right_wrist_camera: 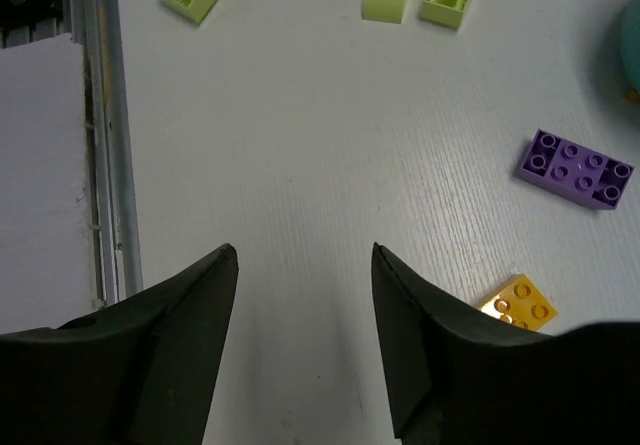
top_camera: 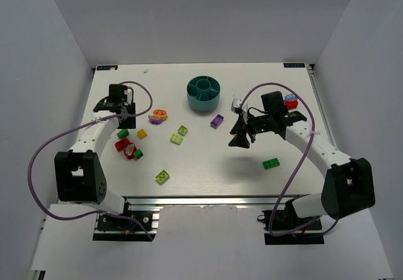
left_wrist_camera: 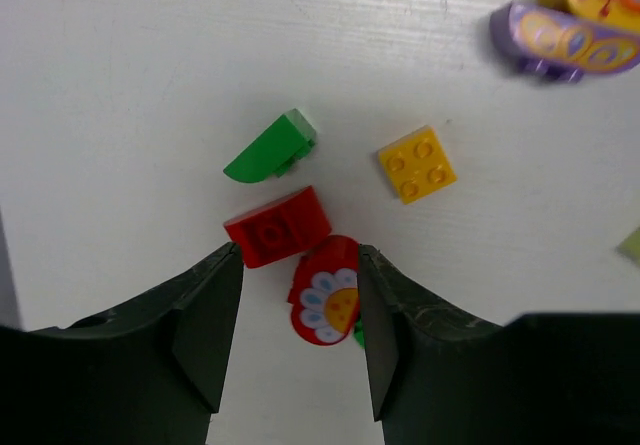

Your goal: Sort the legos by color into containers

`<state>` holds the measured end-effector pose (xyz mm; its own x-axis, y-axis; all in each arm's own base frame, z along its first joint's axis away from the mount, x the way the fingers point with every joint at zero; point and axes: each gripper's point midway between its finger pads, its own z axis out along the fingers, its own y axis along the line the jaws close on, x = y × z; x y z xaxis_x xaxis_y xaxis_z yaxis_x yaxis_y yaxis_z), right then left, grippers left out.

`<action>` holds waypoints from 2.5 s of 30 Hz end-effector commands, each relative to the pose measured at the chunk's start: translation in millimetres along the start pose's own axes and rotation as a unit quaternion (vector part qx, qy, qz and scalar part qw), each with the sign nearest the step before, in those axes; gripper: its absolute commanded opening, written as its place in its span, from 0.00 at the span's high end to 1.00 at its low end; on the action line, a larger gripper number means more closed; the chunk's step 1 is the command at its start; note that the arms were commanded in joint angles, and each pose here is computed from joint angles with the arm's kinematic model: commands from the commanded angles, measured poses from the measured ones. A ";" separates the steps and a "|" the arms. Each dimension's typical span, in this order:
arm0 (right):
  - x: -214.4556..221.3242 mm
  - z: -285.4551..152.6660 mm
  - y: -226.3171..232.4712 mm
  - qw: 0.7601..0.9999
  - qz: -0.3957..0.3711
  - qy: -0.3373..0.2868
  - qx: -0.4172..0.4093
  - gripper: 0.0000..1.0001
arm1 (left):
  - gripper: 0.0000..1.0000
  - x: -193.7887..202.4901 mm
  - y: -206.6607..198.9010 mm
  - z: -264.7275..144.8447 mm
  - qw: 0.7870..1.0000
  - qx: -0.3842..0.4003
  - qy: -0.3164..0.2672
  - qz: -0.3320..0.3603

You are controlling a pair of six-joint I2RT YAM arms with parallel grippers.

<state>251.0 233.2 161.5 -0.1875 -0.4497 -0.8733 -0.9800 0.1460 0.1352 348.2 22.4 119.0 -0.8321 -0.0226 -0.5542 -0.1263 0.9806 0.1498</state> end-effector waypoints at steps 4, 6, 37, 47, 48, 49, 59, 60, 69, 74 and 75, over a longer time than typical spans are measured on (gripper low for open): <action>-13.5 -7.3 12.9 0.998 -0.064 -0.019 -0.024 0.35 | 0.40 11.7 -4.6 7.3 0.983 0.053 -0.039 0.172; -9.5 -7.7 15.1 0.998 -0.057 -0.010 -0.027 0.34 | 0.40 9.2 -7.4 11.1 0.980 0.060 -0.054 0.184; 6.4 -4.4 3.0 0.999 -0.029 0.005 -0.023 0.31 | 0.43 14.4 27.0 81.6 0.980 0.007 0.005 0.196; 6.3 -6.1 2.5 0.999 -0.031 0.005 -0.017 0.31 | 0.52 17.1 14.7 92.3 0.982 0.041 0.012 0.182; 5.1 -7.0 2.2 0.999 -0.032 0.004 -0.015 0.31 | 0.53 17.5 13.5 92.9 0.983 0.044 0.012 0.179; 4.0 -7.7 2.1 0.999 -0.033 0.004 -0.014 0.31 | 0.61 16.8 12.6 92.6 0.983 0.045 0.010 0.176; -36.2 -34.3 -35.8 0.991 -0.008 -0.043 0.129 1.00 | 0.97 -112.2 -113.6 -68.7 0.888 0.363 -0.191 -0.207; -43.7 -39.0 -45.1 0.986 -0.002 -0.056 0.156 1.00 | 0.97 -114.7 -133.7 -79.5 0.869 0.396 -0.183 -0.233; -48.3 -50.2 -53.9 0.981 0.033 -0.078 0.174 0.93 | 0.97 -152.1 -210.3 -101.8 0.830 0.450 -0.212 -0.252; -45.3 -56.3 -57.3 0.979 0.038 -0.082 0.184 0.91 | 0.96 -158.4 -230.2 -85.9 0.835 0.431 -0.210 -0.270; -44.6 -56.9 -57.3 0.979 0.039 -0.082 0.184 0.91 | 0.96 -163.2 -232.1 -84.5 0.835 0.426 -0.217 -0.273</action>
<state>309.4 198.4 208.6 -0.2417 -0.3114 -0.9190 -0.8756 0.4782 0.0682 448.7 -213.8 211.4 -0.5706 -0.5516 -0.6085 0.1509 0.6578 -0.7379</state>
